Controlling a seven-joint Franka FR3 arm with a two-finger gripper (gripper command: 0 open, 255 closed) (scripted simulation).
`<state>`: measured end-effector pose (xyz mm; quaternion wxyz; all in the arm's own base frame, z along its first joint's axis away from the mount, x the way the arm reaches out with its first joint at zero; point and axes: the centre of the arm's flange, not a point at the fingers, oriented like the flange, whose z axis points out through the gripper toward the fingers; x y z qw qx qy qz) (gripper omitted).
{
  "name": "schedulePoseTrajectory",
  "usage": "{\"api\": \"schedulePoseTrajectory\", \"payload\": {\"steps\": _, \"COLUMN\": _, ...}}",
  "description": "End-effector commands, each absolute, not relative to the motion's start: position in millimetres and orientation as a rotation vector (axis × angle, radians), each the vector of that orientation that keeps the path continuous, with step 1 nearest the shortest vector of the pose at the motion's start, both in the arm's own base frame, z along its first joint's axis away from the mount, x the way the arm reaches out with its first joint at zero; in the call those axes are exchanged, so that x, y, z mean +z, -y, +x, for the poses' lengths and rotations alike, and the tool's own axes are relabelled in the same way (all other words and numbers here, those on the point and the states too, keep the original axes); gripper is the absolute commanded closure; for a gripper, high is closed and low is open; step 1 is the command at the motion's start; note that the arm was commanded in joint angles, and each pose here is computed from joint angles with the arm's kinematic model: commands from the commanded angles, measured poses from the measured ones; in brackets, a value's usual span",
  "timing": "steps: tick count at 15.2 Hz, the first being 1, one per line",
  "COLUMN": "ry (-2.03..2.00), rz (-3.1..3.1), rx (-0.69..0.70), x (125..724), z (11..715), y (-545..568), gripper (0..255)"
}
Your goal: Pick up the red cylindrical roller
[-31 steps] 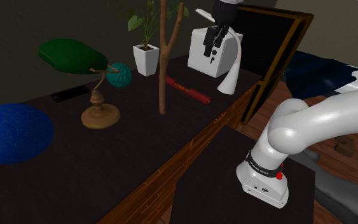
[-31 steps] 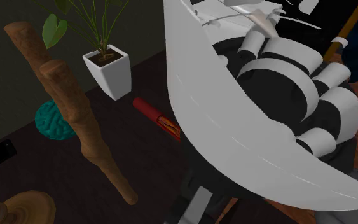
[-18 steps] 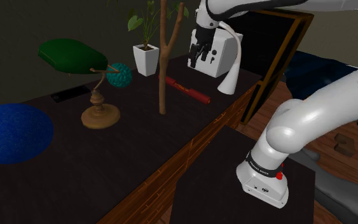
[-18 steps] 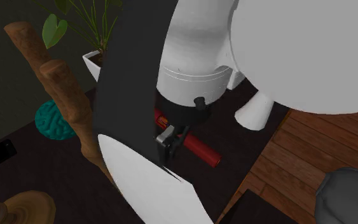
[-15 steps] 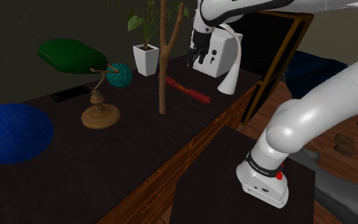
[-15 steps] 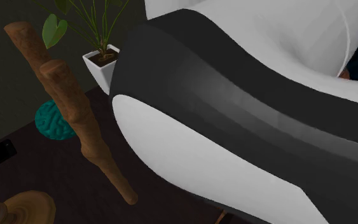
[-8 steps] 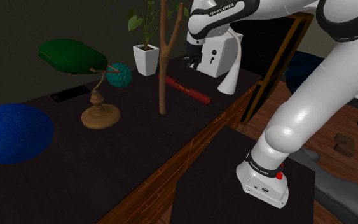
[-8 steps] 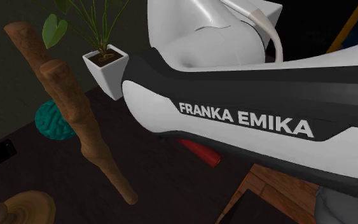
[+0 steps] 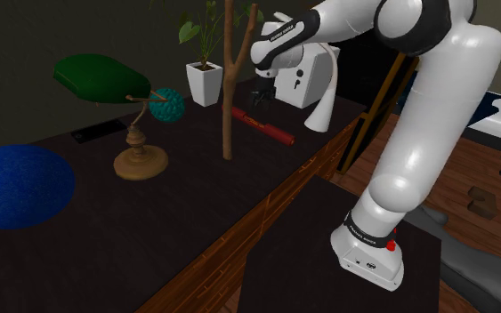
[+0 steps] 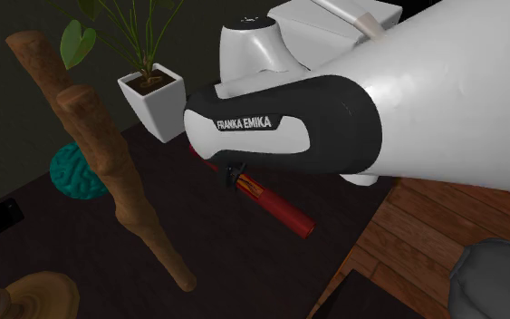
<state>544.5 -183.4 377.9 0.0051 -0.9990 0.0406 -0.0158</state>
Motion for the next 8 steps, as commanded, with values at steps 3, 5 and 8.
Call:
{"api": "schedulePoseTrajectory", "payload": {"steps": 3, "ry": -0.165, "rz": -3.105, "rx": -0.028, "x": 340.0, "z": 573.6, "y": 211.9, "gripper": 0}}
{"api": "schedulePoseTrajectory", "payload": {"steps": 5, "ry": -0.170, "rz": -3.102, "rx": -0.025, "x": 329.5, "z": 577.0, "y": 215.5, "gripper": 0}}
{"api": "schedulePoseTrajectory", "payload": {"steps": 8, "ry": -0.170, "rz": -3.102, "rx": -0.025, "x": 313.7, "z": 577.0, "y": 215.5, "gripper": 0}}
